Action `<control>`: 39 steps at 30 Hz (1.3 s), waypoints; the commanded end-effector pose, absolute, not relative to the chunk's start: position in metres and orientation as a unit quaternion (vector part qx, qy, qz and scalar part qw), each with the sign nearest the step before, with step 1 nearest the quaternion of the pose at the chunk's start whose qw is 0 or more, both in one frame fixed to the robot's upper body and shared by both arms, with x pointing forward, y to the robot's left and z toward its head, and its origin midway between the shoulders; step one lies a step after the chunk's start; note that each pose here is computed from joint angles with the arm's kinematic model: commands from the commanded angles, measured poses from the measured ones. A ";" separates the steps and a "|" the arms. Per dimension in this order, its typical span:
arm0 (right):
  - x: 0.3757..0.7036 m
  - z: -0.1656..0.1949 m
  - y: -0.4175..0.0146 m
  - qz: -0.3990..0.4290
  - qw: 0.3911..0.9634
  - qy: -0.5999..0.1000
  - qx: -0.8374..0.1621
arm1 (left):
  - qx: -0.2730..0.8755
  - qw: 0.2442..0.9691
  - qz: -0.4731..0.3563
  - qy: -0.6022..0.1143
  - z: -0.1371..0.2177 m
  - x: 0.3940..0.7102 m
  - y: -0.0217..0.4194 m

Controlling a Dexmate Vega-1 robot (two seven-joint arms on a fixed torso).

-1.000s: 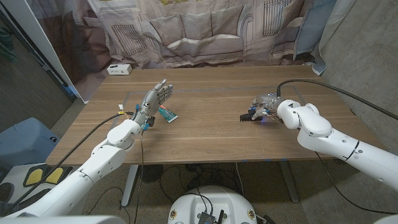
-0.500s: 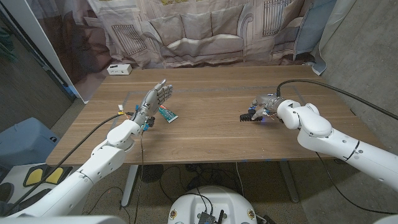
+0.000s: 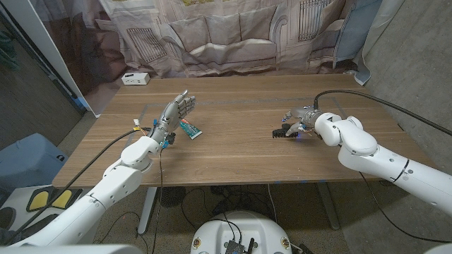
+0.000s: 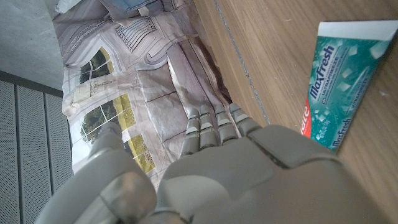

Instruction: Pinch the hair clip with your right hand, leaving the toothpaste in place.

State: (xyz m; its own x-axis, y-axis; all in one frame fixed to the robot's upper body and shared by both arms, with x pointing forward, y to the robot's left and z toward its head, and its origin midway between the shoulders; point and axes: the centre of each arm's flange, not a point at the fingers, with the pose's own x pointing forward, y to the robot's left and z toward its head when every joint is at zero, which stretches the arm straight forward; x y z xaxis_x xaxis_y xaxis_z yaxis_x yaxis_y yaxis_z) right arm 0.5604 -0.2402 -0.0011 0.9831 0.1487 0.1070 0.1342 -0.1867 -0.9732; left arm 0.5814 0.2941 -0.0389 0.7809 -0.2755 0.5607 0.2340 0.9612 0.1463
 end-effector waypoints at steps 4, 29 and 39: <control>0.558 0.001 -0.238 0.016 0.621 -0.089 -0.779 | 0.035 0.943 -0.136 -0.302 -0.039 0.581 0.296; 0.544 0.006 -0.250 0.012 0.719 -0.131 -0.682 | 0.037 0.942 -0.141 -0.301 -0.038 0.581 0.297; 0.539 0.006 -0.254 0.008 0.756 -0.183 -0.628 | 0.037 0.943 -0.141 -0.300 -0.040 0.580 0.298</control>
